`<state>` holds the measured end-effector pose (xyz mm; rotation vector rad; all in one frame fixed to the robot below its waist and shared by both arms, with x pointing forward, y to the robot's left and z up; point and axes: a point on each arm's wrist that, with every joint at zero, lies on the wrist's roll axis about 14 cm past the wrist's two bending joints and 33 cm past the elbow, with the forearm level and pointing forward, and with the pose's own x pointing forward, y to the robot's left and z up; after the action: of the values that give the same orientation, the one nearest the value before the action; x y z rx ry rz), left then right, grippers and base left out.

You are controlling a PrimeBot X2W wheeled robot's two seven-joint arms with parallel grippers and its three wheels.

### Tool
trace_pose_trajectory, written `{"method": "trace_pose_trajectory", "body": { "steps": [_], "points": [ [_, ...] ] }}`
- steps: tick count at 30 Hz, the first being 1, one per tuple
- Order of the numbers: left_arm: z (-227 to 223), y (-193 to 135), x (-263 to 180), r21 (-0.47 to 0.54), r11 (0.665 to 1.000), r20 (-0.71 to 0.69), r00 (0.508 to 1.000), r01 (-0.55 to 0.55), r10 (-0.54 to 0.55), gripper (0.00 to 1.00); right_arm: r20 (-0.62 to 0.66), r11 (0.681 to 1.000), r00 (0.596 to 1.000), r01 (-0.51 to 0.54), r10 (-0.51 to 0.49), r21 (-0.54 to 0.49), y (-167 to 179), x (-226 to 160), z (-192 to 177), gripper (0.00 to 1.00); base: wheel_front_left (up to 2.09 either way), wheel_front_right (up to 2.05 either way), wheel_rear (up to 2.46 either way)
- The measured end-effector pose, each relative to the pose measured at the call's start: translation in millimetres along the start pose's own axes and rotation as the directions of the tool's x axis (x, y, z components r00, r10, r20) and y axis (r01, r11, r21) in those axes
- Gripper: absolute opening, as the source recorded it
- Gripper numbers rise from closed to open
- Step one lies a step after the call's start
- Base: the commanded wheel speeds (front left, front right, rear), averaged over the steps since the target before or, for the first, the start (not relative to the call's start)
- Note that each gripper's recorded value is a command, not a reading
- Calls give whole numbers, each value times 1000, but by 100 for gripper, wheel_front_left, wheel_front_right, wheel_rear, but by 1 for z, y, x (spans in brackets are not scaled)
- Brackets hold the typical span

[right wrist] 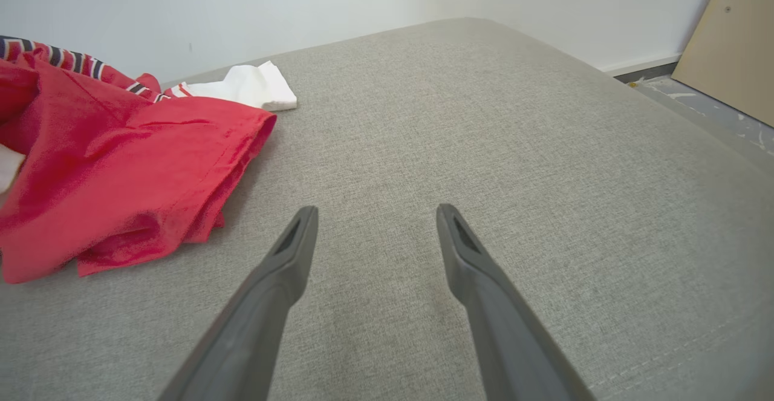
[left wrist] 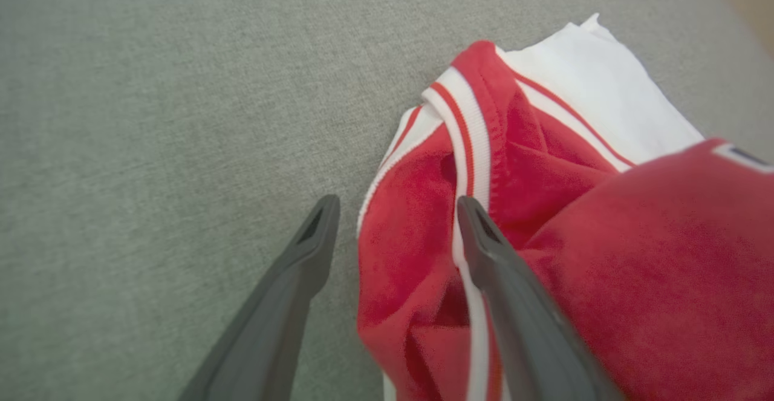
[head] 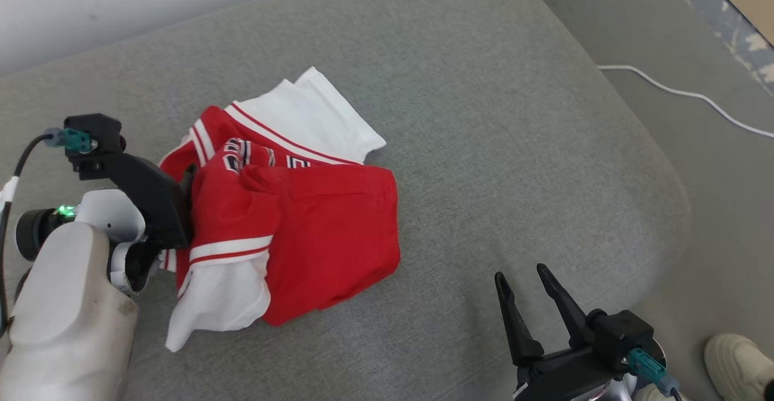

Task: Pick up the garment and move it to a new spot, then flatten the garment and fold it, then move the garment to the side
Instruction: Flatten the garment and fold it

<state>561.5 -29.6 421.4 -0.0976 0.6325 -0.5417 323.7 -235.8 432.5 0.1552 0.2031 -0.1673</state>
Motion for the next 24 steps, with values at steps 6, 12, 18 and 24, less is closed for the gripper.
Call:
{"method": "trace_pose_trajectory", "body": {
  "steps": [6, 12, 18, 24],
  "points": [
    [-13, -9, 18, 25, 1000, -55, 998, 10, -8, 0, -5, 999, 999, 33, -33, 1, -10, -2, -2, 100, 0, 0, 0],
    [15, -36, 12, 70, 994, 94, 992, 81, -87, 0, -7, 999, 999, 31, -31, 10, -9, -2, -3, 100, 0, 0, 0],
    [101, -98, -21, 208, 960, 416, 871, 187, -260, 0, 14, 1000, 1000, 11, -12, 18, -4, -3, 2, 100, 0, 0, 0],
    [165, -159, -67, 323, 912, 606, 686, 252, -404, 0, 33, 1000, 999, -17, 16, 21, 4, -5, 8, 100, 0, 0, 0]
  ]
}}
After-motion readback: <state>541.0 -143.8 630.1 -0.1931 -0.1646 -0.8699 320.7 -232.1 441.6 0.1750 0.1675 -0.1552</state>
